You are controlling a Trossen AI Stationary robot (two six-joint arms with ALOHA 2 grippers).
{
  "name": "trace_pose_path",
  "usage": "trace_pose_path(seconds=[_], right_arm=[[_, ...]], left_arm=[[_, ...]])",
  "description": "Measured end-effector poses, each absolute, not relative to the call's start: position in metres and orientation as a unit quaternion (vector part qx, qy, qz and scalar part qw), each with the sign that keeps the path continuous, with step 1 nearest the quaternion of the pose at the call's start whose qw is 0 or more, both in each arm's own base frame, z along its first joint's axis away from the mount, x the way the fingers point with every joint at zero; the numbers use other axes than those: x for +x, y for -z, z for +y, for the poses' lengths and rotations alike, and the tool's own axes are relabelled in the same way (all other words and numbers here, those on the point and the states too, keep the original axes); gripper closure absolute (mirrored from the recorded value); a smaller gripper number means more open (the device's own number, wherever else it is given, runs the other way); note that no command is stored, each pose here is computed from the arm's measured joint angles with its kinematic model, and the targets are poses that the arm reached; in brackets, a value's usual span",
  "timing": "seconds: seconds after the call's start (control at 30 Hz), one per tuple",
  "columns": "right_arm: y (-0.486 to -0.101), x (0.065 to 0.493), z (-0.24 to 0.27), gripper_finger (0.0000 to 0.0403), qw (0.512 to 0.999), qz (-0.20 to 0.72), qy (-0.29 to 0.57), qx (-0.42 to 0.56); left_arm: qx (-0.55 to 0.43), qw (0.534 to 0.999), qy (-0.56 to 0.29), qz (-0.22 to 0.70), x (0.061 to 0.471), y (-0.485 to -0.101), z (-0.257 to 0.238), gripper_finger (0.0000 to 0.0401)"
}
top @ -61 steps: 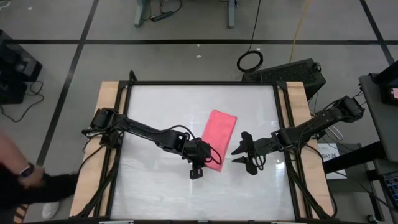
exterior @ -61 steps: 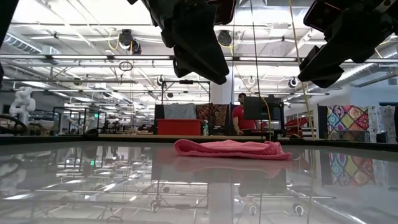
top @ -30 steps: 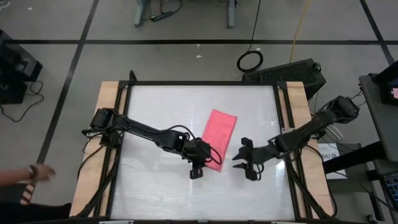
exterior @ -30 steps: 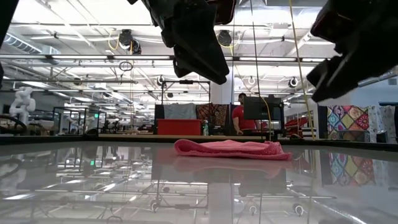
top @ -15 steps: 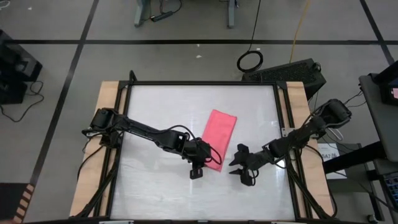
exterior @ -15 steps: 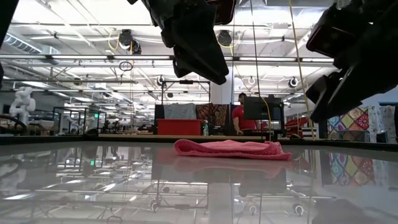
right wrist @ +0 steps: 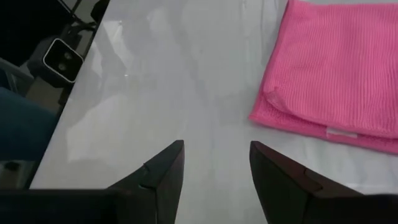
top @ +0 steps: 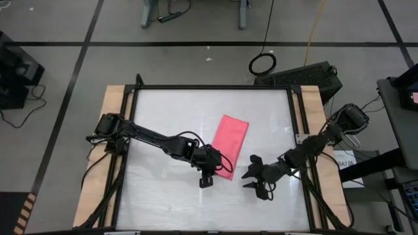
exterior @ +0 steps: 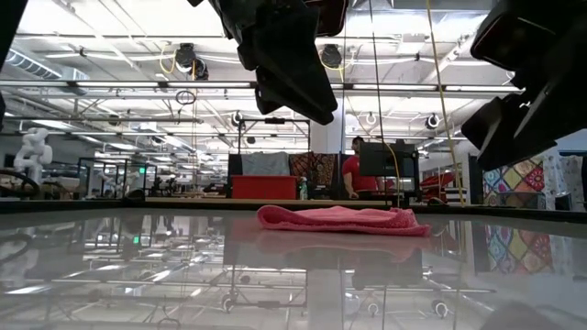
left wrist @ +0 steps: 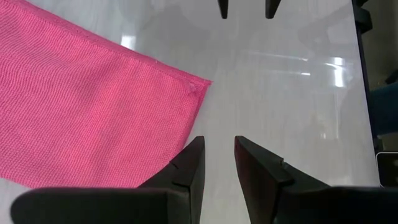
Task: Roll towel
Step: Fold the pink towel
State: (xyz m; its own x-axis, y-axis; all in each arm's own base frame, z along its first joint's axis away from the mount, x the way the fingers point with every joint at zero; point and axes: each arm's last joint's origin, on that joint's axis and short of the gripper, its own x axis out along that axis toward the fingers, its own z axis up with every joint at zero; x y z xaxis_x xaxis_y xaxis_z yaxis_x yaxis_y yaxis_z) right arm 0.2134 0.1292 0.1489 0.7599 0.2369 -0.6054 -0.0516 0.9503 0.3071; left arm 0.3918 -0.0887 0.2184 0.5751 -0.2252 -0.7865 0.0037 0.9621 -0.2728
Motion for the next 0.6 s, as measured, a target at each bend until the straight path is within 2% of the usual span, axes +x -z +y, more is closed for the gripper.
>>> trace_pose_path(seconds=[0.33,0.6], right_arm=[[-0.149,0.213,0.130,0.0229,0.929,0.337,-0.083,0.127],[-0.149,0.213,0.130,0.0229,0.928,0.338,-0.079,0.137]], left_arm=[[-0.119,0.882,0.068,0.450,0.393,-0.219,-0.089,0.0308],[-0.101,0.926,0.073,0.357,0.406,-0.233,-0.090,0.0308]])
